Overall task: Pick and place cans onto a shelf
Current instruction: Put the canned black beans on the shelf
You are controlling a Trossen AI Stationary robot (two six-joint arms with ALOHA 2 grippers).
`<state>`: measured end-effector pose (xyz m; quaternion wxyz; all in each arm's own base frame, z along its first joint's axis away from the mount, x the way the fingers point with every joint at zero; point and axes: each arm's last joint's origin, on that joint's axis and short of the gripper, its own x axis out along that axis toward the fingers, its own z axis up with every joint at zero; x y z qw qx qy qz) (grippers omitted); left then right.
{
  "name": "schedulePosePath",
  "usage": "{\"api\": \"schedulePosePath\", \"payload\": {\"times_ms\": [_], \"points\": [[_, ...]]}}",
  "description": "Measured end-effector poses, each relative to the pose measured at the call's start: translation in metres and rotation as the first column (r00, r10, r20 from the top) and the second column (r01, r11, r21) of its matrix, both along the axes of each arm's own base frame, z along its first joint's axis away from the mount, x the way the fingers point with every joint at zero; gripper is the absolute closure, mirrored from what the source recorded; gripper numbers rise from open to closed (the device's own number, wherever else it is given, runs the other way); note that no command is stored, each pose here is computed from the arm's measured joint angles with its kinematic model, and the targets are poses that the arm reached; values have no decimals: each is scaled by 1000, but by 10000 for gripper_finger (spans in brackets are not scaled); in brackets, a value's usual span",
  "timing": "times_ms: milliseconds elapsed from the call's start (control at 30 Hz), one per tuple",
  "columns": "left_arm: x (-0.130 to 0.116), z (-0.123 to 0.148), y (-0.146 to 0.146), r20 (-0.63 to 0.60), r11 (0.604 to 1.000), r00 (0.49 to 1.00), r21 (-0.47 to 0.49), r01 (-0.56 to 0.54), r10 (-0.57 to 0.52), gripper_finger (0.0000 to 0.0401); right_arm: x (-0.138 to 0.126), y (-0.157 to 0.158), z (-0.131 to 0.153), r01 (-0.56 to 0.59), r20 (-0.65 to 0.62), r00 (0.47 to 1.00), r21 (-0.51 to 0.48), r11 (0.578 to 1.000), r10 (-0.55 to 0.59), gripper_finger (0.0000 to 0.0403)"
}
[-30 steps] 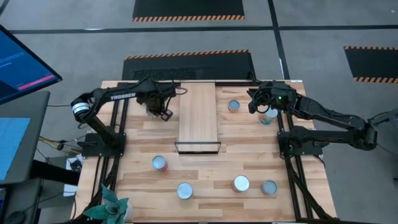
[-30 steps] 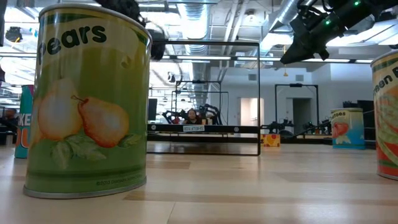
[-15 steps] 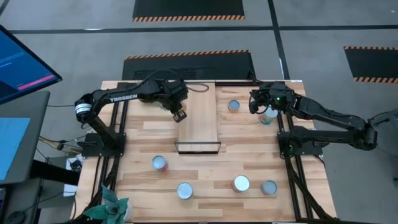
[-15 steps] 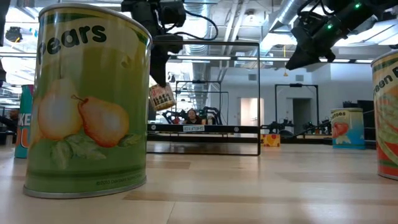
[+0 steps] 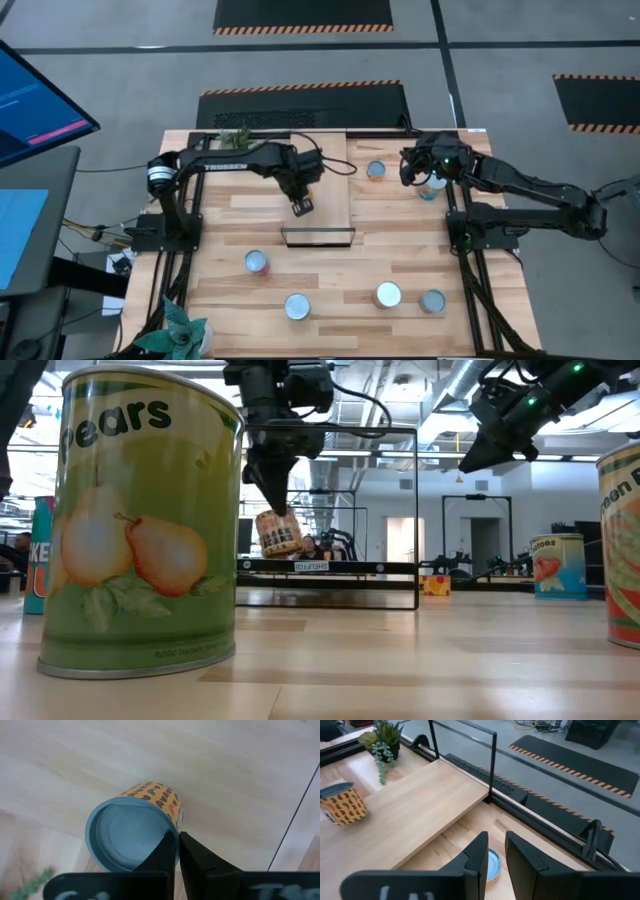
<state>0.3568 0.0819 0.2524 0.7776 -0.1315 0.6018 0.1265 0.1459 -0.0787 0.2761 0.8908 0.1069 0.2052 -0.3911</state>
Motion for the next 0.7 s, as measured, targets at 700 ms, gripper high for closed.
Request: {"api": "schedulePosePath", "payload": {"times_ms": [700], "points": [[12, -11, -18, -76, 986, 987, -93, 135, -142, 360, -1, 3, -4, -19, -42, 999, 17, 1000, 20, 310]]}}
